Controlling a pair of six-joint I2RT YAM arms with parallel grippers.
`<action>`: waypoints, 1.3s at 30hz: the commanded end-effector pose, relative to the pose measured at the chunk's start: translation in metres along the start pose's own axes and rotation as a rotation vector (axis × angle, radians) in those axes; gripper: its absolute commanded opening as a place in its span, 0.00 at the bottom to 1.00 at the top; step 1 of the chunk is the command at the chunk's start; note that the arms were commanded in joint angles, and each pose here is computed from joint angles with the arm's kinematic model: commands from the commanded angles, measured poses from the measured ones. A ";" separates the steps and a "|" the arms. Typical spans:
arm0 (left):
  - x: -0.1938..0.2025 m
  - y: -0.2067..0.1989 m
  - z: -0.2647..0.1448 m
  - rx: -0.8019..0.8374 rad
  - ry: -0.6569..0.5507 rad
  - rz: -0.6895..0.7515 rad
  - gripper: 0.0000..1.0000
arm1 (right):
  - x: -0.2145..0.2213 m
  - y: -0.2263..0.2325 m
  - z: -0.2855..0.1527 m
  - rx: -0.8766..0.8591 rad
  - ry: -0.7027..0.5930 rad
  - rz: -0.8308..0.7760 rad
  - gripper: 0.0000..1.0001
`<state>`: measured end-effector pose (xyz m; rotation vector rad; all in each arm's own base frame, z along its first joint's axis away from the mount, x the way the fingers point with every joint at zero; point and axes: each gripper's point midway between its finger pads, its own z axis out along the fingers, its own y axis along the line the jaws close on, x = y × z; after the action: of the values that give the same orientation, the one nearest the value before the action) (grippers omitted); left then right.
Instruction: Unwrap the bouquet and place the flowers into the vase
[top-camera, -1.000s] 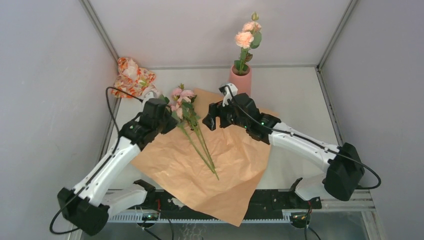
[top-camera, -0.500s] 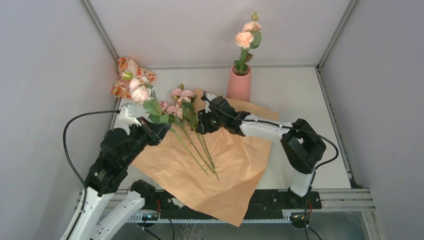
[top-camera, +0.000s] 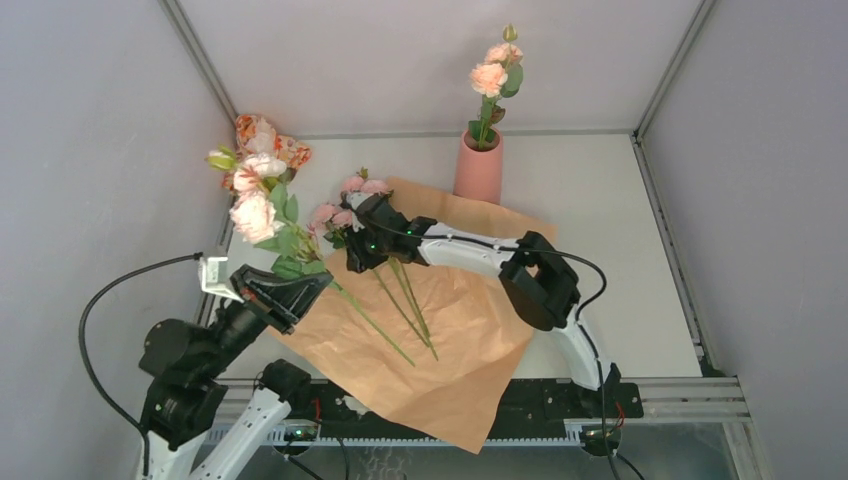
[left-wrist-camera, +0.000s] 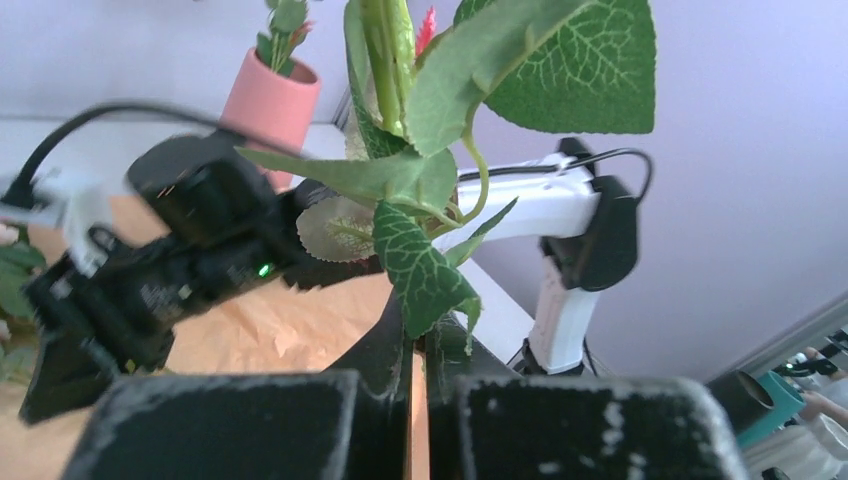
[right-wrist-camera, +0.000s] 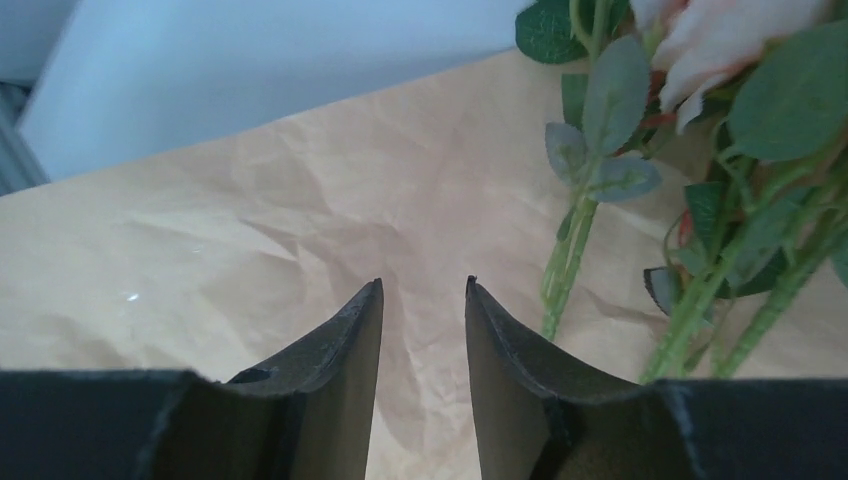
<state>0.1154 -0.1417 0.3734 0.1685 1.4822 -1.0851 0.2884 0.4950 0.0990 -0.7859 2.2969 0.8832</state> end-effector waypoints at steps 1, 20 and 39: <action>-0.021 -0.028 -0.016 0.084 -0.053 0.060 0.02 | 0.003 -0.014 0.013 0.128 0.020 -0.032 0.45; -0.017 -0.019 -0.028 0.030 -0.063 0.070 0.04 | -0.003 -0.056 0.027 0.302 0.018 -0.005 0.52; -0.013 -0.006 -0.027 -0.028 -0.059 0.051 0.04 | 0.000 -0.066 0.042 0.304 0.062 -0.006 0.01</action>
<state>0.0987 -0.1252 0.3729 0.1511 1.4767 -1.0374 0.3355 0.4789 0.0228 -0.7027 2.4518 0.4592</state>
